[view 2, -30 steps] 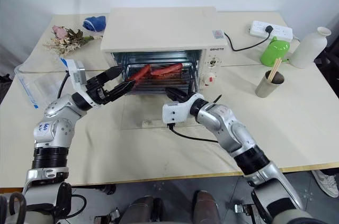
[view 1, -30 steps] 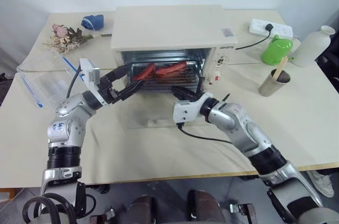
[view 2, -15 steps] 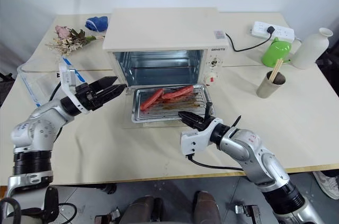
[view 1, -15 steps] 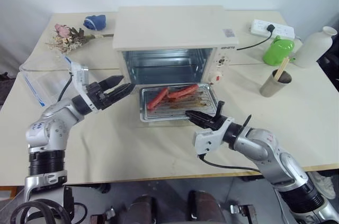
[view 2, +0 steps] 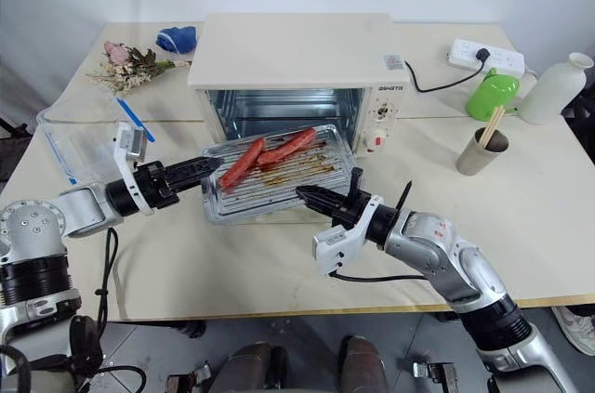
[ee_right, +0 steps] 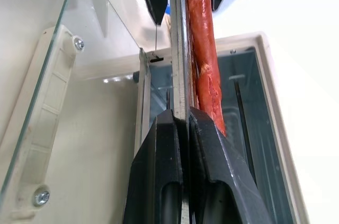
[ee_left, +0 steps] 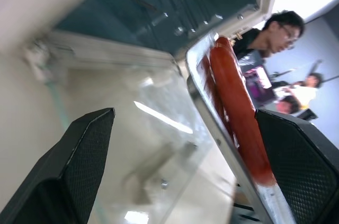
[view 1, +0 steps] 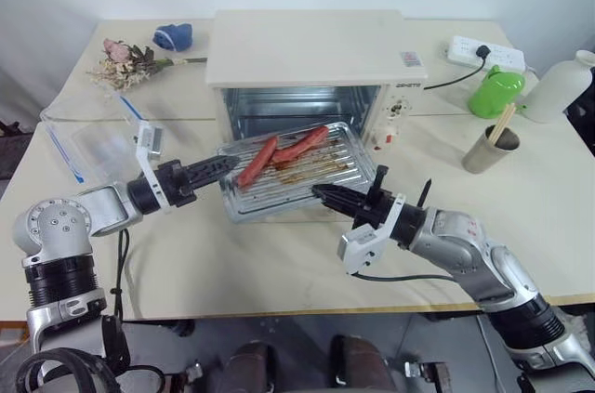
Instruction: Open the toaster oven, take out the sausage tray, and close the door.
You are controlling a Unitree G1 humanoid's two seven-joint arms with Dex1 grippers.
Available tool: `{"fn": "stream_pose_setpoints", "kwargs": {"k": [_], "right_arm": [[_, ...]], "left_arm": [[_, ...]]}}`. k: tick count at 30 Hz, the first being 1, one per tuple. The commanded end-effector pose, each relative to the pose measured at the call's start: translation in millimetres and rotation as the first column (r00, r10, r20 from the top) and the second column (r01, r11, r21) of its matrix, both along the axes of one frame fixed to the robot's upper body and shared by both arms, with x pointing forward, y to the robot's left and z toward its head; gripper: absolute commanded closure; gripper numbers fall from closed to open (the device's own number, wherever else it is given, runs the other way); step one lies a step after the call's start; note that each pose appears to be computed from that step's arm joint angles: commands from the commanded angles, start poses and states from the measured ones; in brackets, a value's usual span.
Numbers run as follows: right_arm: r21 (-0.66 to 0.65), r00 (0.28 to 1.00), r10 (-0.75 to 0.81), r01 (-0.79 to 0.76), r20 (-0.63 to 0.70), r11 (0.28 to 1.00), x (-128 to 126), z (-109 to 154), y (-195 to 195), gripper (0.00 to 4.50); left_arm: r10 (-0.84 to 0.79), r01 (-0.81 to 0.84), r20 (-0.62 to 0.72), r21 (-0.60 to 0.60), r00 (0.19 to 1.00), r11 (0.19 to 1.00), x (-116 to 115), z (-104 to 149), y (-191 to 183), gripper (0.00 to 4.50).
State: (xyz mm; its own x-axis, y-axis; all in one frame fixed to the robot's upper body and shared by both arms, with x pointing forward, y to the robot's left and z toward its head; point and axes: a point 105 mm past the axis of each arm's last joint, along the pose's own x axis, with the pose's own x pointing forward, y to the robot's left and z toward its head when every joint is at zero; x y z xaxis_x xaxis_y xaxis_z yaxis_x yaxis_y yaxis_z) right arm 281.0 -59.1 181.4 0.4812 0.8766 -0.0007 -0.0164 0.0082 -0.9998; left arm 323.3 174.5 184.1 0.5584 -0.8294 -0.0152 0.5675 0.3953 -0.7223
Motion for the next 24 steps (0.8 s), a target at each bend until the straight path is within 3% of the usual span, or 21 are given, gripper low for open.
{"fn": "stream_pose_setpoints", "kwargs": {"k": [1,4,16,19,23,24], "right_arm": [[0.032,0.998,0.051,-0.052,0.048,0.998,-6,12,4,4.5],[0.026,0.998,0.054,-0.055,0.044,0.998,-5,12,4,4.5],[0.031,0.995,0.084,-0.086,0.054,0.996,-5,18,6,4.5],[0.036,0.996,0.085,-0.085,0.005,0.996,-5,15,4,4.5],[0.093,0.982,0.099,-0.085,-0.159,0.992,-10,10,-3,4.5],[0.109,0.978,0.105,-0.086,-0.182,0.99,-12,11,-4,4.2]], "left_arm": [[0.018,-0.017,0.017,-0.056,1.0,0.998,2,14,1,0.0],[0.018,-0.019,-0.021,-0.054,1.0,0.998,0,6,-3,0.59],[-0.028,0.013,-0.121,-0.122,0.992,0.992,-2,2,-10,4.35],[-0.066,0.046,-0.15,-0.138,0.986,0.989,-7,-1,-11,4.5],[-0.044,0.011,-0.183,-0.177,0.982,0.984,-11,-4,-2,4.5],[-0.034,-0.003,-0.193,-0.191,0.981,0.982,-13,-6,2,4.5]]}}
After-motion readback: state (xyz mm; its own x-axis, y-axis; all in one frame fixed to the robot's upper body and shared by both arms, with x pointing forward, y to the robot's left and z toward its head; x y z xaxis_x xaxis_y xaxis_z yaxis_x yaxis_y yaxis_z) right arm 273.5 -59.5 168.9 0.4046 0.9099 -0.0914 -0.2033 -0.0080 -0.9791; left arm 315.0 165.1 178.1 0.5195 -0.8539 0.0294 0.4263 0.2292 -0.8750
